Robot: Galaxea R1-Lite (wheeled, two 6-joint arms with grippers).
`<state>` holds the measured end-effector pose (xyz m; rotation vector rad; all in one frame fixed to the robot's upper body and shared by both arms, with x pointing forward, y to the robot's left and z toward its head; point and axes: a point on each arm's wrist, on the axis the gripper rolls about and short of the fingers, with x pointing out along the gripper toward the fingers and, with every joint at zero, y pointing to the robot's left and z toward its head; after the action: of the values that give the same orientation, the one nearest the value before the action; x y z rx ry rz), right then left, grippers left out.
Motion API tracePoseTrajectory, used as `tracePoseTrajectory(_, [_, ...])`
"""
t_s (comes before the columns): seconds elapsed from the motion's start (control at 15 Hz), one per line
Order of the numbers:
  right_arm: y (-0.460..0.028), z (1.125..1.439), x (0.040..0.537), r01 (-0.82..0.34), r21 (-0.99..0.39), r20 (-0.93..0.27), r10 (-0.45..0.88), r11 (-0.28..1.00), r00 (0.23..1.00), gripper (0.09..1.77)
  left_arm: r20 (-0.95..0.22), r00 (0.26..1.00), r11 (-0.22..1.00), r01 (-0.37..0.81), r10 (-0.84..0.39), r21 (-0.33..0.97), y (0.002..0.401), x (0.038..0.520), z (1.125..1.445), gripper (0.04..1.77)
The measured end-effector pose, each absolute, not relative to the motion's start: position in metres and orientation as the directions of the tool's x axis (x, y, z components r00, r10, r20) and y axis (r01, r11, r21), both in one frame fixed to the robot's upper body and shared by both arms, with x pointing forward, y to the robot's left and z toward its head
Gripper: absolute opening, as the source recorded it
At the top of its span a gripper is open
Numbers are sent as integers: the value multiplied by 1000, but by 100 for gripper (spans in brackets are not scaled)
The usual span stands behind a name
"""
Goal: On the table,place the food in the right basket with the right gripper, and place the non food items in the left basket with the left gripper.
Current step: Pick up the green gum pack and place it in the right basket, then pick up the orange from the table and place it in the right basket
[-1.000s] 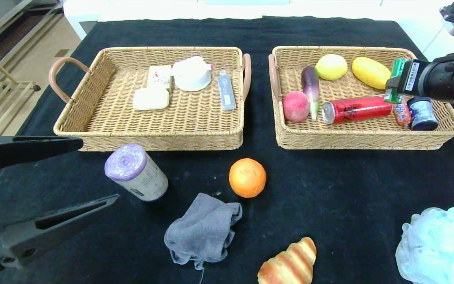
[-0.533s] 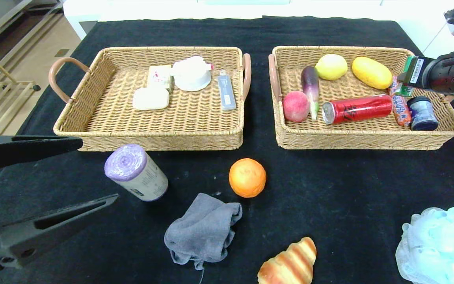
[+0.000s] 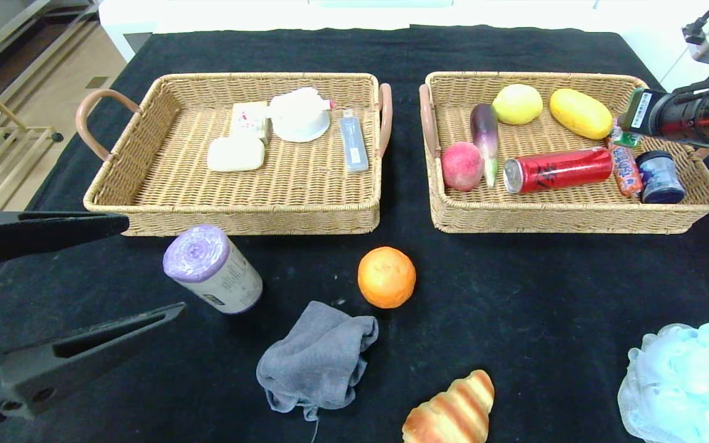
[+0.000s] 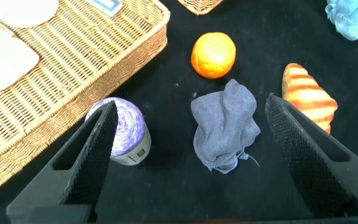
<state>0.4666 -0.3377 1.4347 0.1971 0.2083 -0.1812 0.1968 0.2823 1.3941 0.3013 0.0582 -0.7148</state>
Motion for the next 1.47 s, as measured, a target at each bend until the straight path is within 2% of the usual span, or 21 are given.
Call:
tracePoseTrajectory(0.27, [-338, 1433, 469, 201, 173, -226, -159, 964, 961, 59, -156, 755, 714, 653, -636, 252, 282, 197, 1394, 172])
tracePoseTrajectory(0.47, [-337, 1432, 470, 198, 171, -227, -157, 965, 961, 96, -156, 756, 714, 653, -636, 252, 282, 197, 1394, 172])
tracePoseTrajectory(0.8, [-338, 1432, 470, 200, 171, -229, -159, 965, 960, 132, -158, 754, 713, 655, -637, 251, 282, 197, 1394, 172])
tracePoseTrajectory(1.07, [-338, 1432, 470, 200, 172, -229, -158, 965, 961, 147, -157, 754, 713, 655, -637, 251, 282, 197, 1394, 172])
tracePoseTrajectory(1.47, [-337, 1433, 469, 198, 171, -228, -156, 965, 961, 160, -157, 755, 713, 654, -637, 252, 282, 197, 1394, 172])
